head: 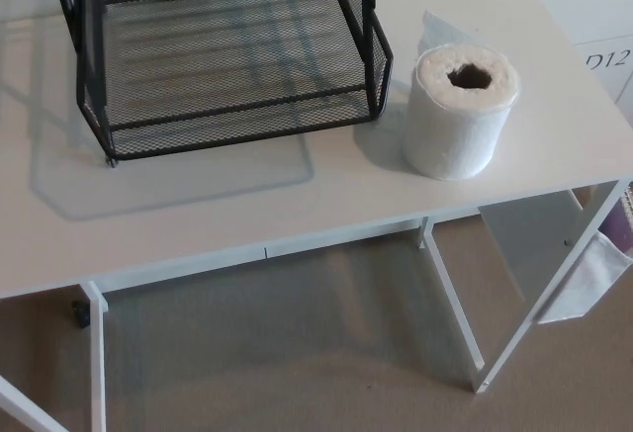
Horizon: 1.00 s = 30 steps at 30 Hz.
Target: The robot walks towards a desk on which a file tray is kept in the middle and a toilet paper roll is kept on its right. The robot uses its right hand to hook on finger in the gap of the roll and grabs it, lifts it and places it on the tray.
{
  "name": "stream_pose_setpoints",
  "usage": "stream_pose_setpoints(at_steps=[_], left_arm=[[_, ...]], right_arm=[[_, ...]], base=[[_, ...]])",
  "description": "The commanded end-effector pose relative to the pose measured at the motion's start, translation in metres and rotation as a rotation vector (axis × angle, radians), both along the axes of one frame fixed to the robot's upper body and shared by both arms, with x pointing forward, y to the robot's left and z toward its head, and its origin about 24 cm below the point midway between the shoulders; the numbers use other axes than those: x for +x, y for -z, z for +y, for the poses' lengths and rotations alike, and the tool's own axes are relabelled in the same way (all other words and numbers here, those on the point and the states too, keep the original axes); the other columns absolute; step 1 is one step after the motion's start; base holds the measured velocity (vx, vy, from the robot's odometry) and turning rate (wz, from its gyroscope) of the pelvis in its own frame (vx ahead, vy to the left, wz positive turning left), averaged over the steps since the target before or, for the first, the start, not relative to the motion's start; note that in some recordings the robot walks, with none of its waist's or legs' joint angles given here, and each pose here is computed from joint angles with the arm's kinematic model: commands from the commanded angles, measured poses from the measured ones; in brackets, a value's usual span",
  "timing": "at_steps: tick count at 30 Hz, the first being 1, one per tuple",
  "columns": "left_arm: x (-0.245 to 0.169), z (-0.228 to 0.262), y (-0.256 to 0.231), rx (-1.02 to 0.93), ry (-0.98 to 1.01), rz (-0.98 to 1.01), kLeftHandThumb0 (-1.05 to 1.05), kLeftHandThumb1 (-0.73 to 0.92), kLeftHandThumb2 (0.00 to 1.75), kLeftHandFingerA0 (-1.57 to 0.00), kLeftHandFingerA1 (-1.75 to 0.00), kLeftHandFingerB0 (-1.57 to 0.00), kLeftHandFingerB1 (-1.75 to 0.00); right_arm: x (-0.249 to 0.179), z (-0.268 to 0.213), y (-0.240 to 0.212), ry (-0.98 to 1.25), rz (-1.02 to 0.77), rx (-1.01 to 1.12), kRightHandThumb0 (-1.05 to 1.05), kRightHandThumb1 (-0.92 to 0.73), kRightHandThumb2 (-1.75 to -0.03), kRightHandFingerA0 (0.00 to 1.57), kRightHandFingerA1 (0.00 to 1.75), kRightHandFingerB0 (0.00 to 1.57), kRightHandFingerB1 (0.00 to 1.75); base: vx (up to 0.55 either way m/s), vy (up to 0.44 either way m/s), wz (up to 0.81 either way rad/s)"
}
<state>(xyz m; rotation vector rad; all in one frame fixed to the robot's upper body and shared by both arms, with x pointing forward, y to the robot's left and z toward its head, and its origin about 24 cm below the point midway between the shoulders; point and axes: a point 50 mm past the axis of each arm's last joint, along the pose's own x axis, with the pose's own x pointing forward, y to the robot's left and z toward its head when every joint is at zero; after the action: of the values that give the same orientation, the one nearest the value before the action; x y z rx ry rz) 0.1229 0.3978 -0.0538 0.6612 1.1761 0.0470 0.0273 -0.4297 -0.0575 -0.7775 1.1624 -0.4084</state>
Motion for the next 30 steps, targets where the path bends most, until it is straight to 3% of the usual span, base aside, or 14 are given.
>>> stream_pose_setpoints(at_steps=[1,2,3,4,10,13,16,17,19,20,21,22,29,30], left_arm=[[-0.022,0.014,0.003,-0.126,-0.373,-0.119,-0.48,0.62,1.02,-0.42,-0.67,-0.27,-0.54],[-0.023,0.014,0.003,-0.127,-0.375,-0.118,-0.48,0.62,1.02,-0.42,-0.67,-0.27,-0.54],[-0.023,0.014,0.003,-0.125,-0.378,-0.104,-0.57,0.80,0.64,-0.25,-0.40,-0.34,-0.39],[-0.023,0.013,0.003,-0.116,-0.345,-0.103,-0.64,0.67,0.99,-0.29,-0.54,-0.26,-0.50],[-0.020,0.016,-0.001,-0.173,-0.380,-0.156,-0.60,0.80,0.63,-0.41,-0.44,-0.32,-0.36],[-0.015,0.013,-0.002,-0.180,-0.349,-0.178,-0.57,0.84,0.65,-0.42,-0.46,-0.31,-0.36],[-0.017,0.009,0.005,-0.168,-0.352,-0.168,-0.61,0.79,0.68,-0.38,-0.46,-0.32,-0.39],[-0.018,0.008,0.006,-0.169,-0.357,-0.165,-0.53,0.64,1.02,-0.36,-0.59,-0.21,-0.49],[-0.019,0.008,0.006,-0.182,-0.350,-0.163,-0.53,0.64,1.02,-0.35,-0.60,-0.21,-0.50],[-0.021,0.008,0.006,-0.166,-0.358,-0.158,-0.55,0.83,0.64,-0.43,-0.49,-0.35,-0.39],[-0.023,0.008,0.006,-0.163,-0.353,-0.154,-0.53,0.65,1.02,-0.35,-0.60,-0.20,-0.49],[-0.026,0.010,0.007,-0.155,-0.348,-0.141,-0.53,0.65,1.03,-0.36,-0.60,-0.21,-0.49],[-0.035,0.011,0.008,-0.160,-0.404,-0.144,-0.56,0.82,0.64,-0.34,-0.45,-0.34,-0.39],[-0.036,0.011,0.009,-0.160,-0.400,-0.139,-0.54,0.65,1.02,-0.36,-0.60,-0.26,-0.52]], right_arm=[[0.223,0.064,-0.250,-0.698,-1.147,0.102,-0.41,-0.61,-0.58,0.25,0.42,0.02,0.29],[0.223,0.065,-0.250,-0.698,-1.145,0.103,-0.41,-0.61,-0.58,0.25,0.42,0.02,0.29],[0.234,0.072,-0.261,-0.743,-1.186,0.105,-0.35,-0.58,-0.57,0.24,0.46,0.02,0.28],[0.239,0.078,-0.268,-0.773,-1.180,0.089,-0.38,-0.57,-0.57,0.24,0.46,0.02,0.29],[0.267,0.107,-0.287,-0.881,-1.137,0.026,-0.55,-0.55,-0.57,0.27,0.44,0.06,0.30],[0.276,0.128,-0.293,-0.949,-1.100,0.012,-0.63,-0.42,-0.79,0.20,0.53,0.05,0.35],[0.280,0.139,-0.294,-0.987,-1.072,0.016,-0.56,-0.54,-0.58,0.23,0.48,0.08,0.30],[0.280,0.141,-0.294,-1.000,-1.061,0.005,-0.56,-0.54,-0.58,0.24,0.48,0.08,0.29],[0.281,0.144,-0.292,-1.021,-1.028,-0.015,-0.60,-0.40,-0.79,0.18,0.54,0.02,0.33],[0.282,0.146,-0.290,-1.038,-1.009,-0.020,-0.55,-0.54,-0.58,0.22,0.50,0.08,0.27],[0.283,0.148,-0.289,-1.044,-0.998,-0.018,-0.55,-0.54,-0.58,0.23,0.49,0.08,0.27],[0.283,0.150,-0.287,-1.050,-0.990,-0.015,-0.54,-0.54,-0.58,0.23,0.50,0.09,0.28],[0.281,0.158,-0.286,-1.101,-0.945,-0.022,-0.53,-0.55,-0.58,0.18,0.49,0.08,0.26],[0.282,0.161,-0.286,-1.122,-0.918,-0.028,-0.53,-0.55,-0.59,0.17,0.48,0.08,0.26]], base=[[0.01,0.000,-0.10],[0.00,0.000,0.00],[0.00,0.000,0.00],[0.00,0.000,0.00],[0.00,0.000,0.00],[0.01,-0.001,0.02],[0.00,0.000,0.00],[0.00,0.000,0.00],[0.00,0.000,0.00],[0.00,0.000,0.00],[0.00,0.000,0.00],[0.00,0.000,0.00],[0.00,0.000,0.00],[0.00,0.000,0.00]])
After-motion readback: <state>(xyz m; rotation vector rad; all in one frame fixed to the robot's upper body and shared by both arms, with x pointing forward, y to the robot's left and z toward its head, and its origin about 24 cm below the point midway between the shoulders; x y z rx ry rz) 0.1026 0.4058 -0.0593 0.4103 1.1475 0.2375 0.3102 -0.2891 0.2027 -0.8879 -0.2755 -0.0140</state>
